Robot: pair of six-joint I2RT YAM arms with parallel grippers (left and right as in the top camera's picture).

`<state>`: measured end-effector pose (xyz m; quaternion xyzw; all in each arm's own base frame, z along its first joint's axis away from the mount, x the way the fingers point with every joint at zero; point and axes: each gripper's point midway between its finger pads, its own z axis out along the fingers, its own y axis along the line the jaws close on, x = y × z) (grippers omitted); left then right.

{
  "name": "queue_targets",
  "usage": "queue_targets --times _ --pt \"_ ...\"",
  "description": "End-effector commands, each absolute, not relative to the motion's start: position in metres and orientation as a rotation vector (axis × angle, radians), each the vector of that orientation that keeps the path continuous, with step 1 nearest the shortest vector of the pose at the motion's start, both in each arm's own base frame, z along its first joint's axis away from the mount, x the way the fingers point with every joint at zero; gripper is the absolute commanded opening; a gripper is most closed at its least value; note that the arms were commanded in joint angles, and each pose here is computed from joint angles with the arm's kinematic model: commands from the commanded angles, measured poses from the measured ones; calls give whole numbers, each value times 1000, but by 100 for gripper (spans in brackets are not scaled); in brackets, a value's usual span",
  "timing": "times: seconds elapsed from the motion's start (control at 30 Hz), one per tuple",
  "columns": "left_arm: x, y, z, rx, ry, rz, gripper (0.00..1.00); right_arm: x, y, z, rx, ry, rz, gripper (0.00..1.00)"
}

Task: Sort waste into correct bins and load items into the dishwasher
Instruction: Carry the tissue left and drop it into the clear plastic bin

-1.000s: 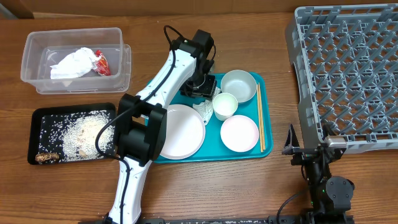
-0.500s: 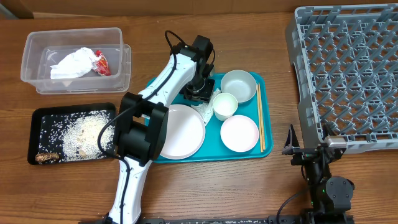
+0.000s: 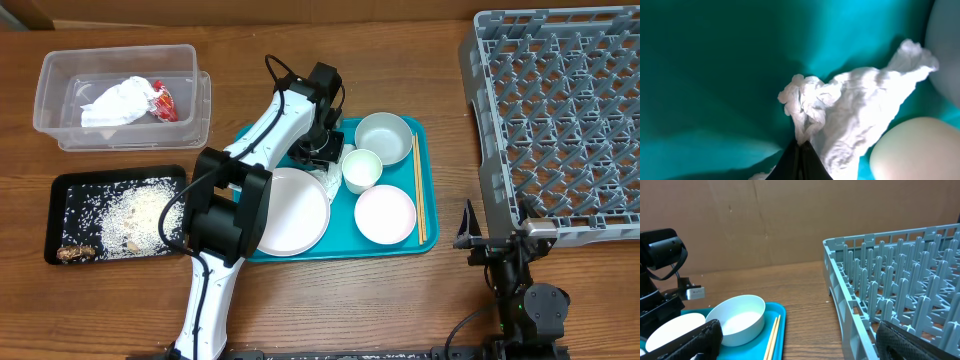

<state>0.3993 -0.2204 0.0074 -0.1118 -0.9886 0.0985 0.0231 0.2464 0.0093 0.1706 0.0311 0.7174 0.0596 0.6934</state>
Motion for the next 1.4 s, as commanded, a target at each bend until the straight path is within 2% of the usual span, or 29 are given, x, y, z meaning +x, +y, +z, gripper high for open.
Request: queue_targets --times 0.0,0.17,0.53,0.83,0.97,1.1,1.13,1.17,1.23,1.27,1.3,1.37 --pt "408 -215 9 -218 -3073 322 4 246 9 170 68 1595 129 100" --pt "436 -198 38 -104 -3134 354 4 246 9 170 68 1595 129 100" --pt "505 -114 147 305 -3327 469 4 246 9 170 68 1595 129 100" --pt "533 -9 230 1079 -3339 610 4 246 9 170 68 1595 129 100" --pt "529 42 230 1461 -3182 606 4 246 9 170 68 1595 129 100" --pt "522 93 224 1725 -3094 437 4 246 9 170 68 1595 129 100" --pt "520 101 223 1764 -3082 403 7 246 9 170 68 1595 129 100" --pt "518 111 222 1803 -3072 362 16 246 9 170 68 1595 129 100" --pt "516 123 221 1843 -3066 308 41 246 9 170 68 1595 129 100" --pt "515 127 221 1857 -3065 289 59 246 9 170 68 1595 129 100" --pt "515 129 221 1861 -3065 281 69 246 9 170 68 1595 129 100" --pt "515 130 221 1866 -3065 271 75 246 9 170 68 1595 129 100"
